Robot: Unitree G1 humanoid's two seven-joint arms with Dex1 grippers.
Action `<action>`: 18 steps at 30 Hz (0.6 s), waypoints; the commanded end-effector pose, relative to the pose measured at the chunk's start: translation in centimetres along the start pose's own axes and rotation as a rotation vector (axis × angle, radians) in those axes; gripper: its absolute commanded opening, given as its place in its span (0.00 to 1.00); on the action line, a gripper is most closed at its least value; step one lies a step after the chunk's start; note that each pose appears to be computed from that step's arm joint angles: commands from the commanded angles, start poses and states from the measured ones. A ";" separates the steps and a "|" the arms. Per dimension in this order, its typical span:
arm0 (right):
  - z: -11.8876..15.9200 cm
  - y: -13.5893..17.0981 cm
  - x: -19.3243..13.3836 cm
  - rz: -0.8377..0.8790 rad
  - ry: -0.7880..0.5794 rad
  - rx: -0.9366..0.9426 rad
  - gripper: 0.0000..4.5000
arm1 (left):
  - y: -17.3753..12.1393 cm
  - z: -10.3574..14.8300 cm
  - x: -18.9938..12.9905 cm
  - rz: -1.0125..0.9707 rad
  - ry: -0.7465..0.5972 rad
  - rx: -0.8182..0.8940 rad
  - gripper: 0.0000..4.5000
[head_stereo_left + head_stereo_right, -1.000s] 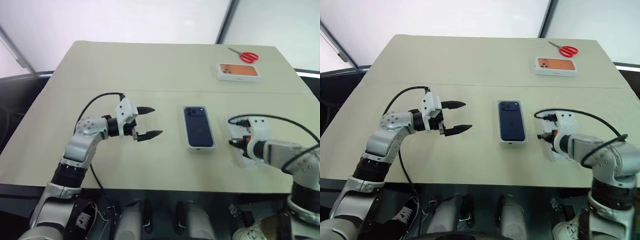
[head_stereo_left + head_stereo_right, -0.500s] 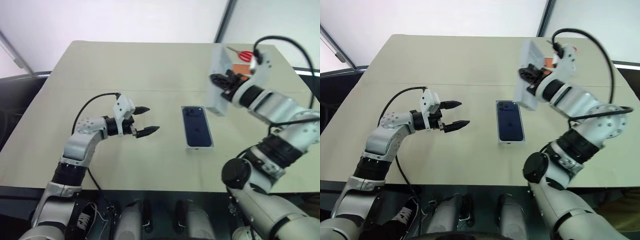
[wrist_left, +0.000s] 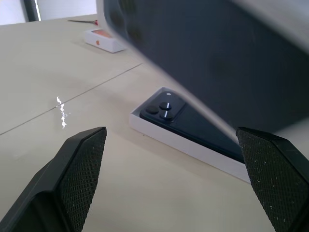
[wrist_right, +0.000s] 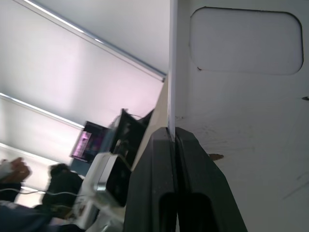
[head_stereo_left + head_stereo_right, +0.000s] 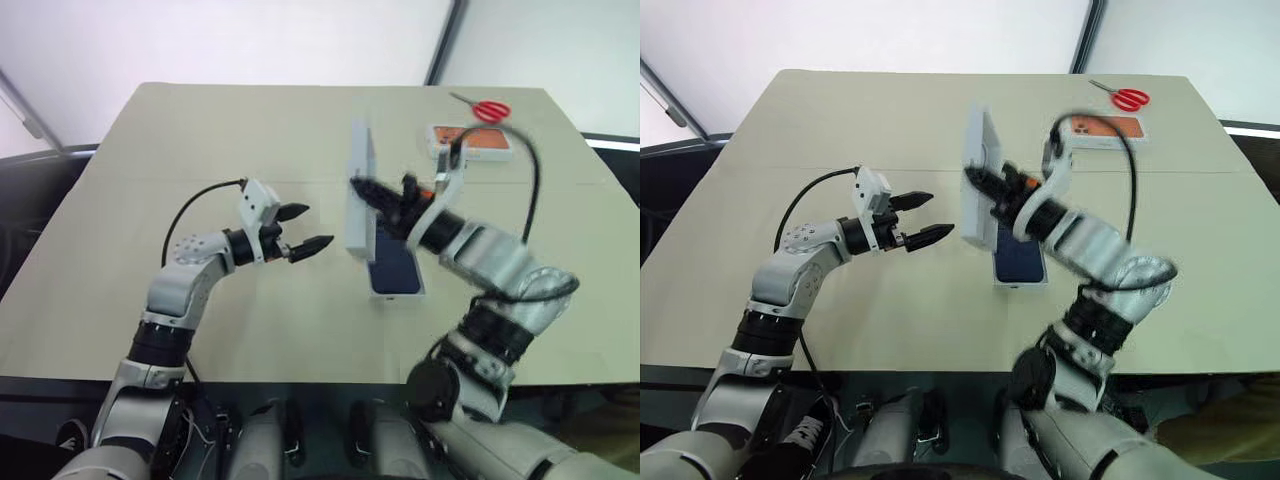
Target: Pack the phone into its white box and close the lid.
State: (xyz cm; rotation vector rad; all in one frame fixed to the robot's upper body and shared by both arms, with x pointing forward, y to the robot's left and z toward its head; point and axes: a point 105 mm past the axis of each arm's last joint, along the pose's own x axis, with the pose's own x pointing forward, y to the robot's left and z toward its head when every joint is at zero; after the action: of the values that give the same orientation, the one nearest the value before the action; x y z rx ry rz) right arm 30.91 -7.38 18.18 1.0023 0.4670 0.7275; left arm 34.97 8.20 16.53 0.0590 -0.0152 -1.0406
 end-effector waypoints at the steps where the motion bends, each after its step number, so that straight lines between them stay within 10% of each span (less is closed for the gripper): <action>1: 0.1 2.6 -0.1 0.088 0.010 0.002 0.01 | -0.2 1.1 -0.3 -0.002 -0.027 0.037 1.00; 5: -0.4 2.4 -0.2 0.065 0.035 0.038 0.00 | -0.1 0.9 -0.4 -0.002 -0.022 -0.007 0.84; 12: 0.2 1.5 -0.2 0.038 0.027 0.058 0.00 | -2.1 -0.6 0.9 -0.072 0.000 -0.105 0.03; 18: 1.2 0.3 0.0 0.013 0.001 0.051 0.00 | -2.8 -0.8 2.9 -0.062 -0.024 -0.105 0.01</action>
State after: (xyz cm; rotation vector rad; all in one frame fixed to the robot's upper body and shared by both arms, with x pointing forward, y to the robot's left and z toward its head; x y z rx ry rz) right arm 31.34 -7.88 18.06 1.0338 0.5219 0.7062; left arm 33.84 4.74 14.25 -0.0891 0.0778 -1.1040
